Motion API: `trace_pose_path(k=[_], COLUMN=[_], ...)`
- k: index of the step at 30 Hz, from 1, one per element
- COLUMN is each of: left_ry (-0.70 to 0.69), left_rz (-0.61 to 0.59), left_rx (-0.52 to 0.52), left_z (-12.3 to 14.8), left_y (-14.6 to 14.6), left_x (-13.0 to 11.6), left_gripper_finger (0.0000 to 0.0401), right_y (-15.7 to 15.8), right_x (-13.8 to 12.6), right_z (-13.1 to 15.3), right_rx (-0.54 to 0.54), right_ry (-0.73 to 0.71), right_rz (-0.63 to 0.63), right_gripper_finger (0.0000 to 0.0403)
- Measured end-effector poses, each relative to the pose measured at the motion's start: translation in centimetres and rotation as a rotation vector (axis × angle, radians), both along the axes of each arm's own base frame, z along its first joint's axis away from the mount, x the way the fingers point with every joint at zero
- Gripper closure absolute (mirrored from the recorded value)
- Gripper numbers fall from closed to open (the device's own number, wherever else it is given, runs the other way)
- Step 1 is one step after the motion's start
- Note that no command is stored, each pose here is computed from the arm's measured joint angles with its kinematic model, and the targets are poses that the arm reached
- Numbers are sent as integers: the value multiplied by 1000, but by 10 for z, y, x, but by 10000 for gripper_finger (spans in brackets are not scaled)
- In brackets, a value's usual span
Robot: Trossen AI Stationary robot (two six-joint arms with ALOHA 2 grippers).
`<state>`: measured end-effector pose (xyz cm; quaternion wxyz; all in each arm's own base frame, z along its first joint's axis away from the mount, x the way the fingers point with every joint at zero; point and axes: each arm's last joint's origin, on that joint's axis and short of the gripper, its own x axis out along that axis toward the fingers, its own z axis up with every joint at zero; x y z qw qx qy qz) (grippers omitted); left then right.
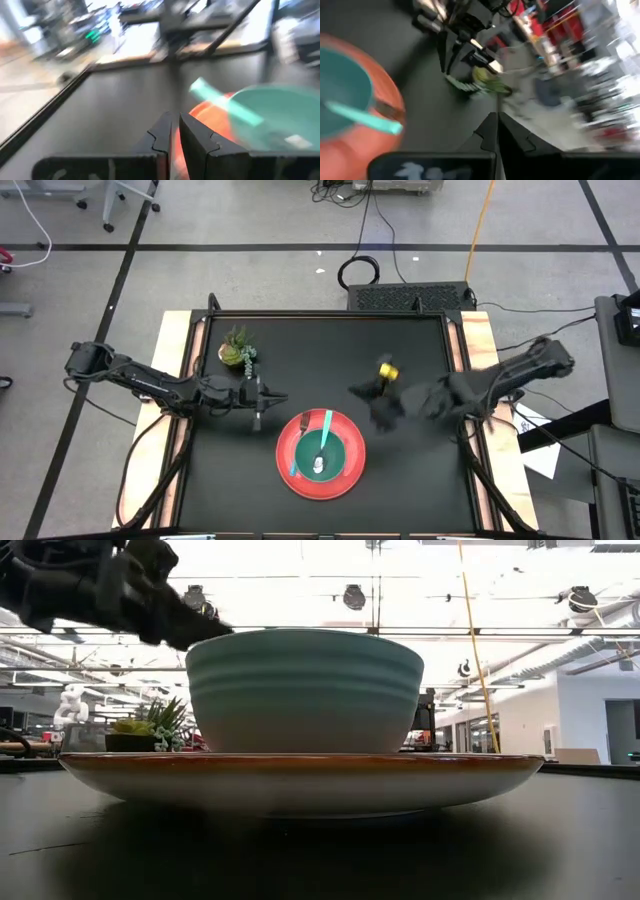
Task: Set table place
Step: Return to Home Position
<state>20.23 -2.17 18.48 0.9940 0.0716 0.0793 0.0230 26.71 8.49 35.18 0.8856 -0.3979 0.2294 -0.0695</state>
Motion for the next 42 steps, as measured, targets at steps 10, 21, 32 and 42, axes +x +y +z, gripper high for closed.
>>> trace_pose_path(k=[10, 21, 32, 42], left_ry=[-112, -216, -140, -233], left_rz=[-129, -108, -20, 4], left_rx=[-16, 78, 120, 122], left_z=[12, 43, 46, 58], left_y=[17, 25, 26, 23], left_x=[1, -30, -61, -87], left_gripper_finger=[361, 361, 361, 361], right_y=[-41, -63, -72, -82], right_x=[-55, -132, -164, -166], right_z=[18, -4, -43, -71], right_rx=[339, 561, 649, 706], right_ry=[-156, -378, -441, -485], right_rz=[53, 23, -27, -51], right_gripper_finger=[403, 403, 403, 403])
